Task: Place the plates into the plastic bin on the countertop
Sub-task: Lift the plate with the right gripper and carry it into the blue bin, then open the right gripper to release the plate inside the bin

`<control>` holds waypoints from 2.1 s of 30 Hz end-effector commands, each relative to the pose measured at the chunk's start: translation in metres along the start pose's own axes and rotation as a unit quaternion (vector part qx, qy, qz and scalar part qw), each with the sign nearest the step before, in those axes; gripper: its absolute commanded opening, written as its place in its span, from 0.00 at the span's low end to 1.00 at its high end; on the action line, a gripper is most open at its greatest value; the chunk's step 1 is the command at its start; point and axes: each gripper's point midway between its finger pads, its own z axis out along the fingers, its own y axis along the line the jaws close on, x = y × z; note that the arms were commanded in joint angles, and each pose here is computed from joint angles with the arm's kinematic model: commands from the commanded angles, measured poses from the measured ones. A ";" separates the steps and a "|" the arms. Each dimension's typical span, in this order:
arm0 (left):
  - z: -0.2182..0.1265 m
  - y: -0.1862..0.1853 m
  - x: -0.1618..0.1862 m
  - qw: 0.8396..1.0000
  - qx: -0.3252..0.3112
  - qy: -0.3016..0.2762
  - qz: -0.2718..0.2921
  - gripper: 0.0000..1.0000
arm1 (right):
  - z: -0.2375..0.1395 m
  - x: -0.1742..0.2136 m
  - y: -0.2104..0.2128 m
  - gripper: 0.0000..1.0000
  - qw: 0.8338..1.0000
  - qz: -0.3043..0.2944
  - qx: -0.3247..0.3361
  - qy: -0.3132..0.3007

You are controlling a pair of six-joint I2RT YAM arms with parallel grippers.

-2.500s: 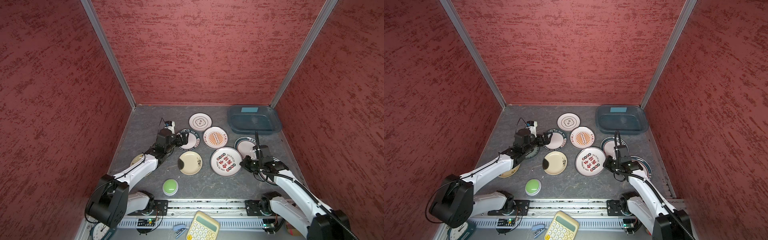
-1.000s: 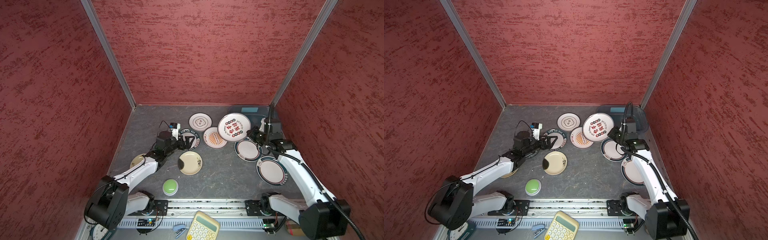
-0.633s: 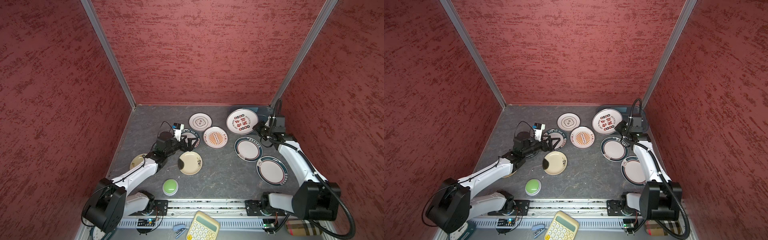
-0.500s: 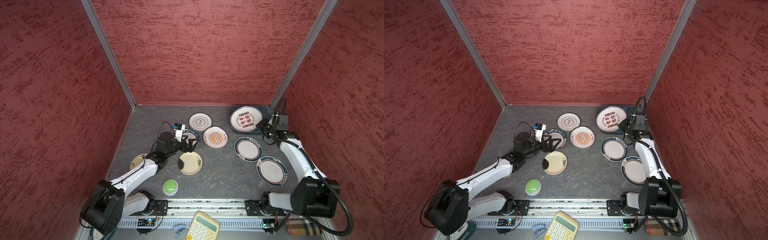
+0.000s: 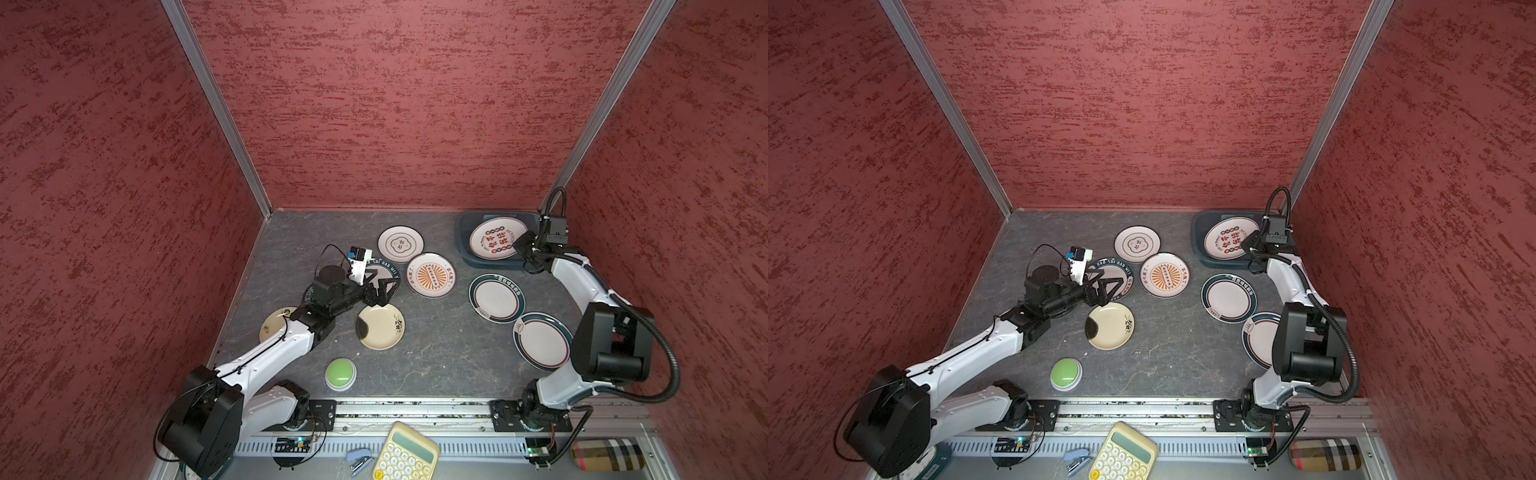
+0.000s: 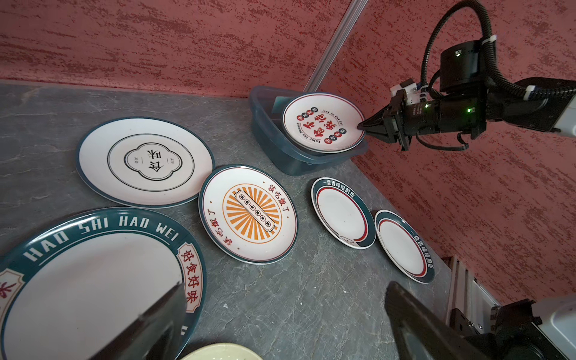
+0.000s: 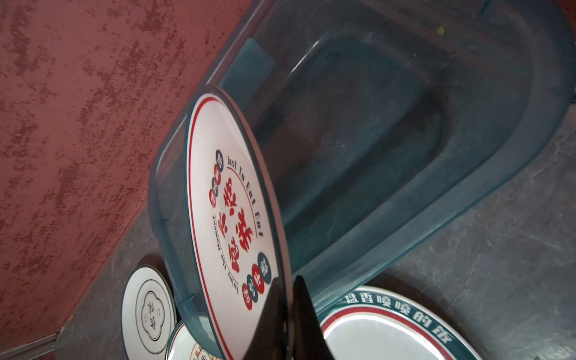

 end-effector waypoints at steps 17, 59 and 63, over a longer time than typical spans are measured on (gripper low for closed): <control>-0.010 0.004 -0.011 0.999 -0.033 -0.030 0.011 1.00 | 0.054 -0.036 0.029 0.00 1.000 0.016 -0.020 0.000; -0.019 0.013 -0.016 0.997 -0.069 -0.036 0.004 1.00 | 0.013 -0.051 0.056 0.63 0.999 -0.042 -0.032 -0.008; -0.018 0.018 -0.015 0.996 -0.080 -0.035 -0.003 0.99 | -0.020 -0.050 0.067 0.65 0.996 -0.053 -0.067 -0.019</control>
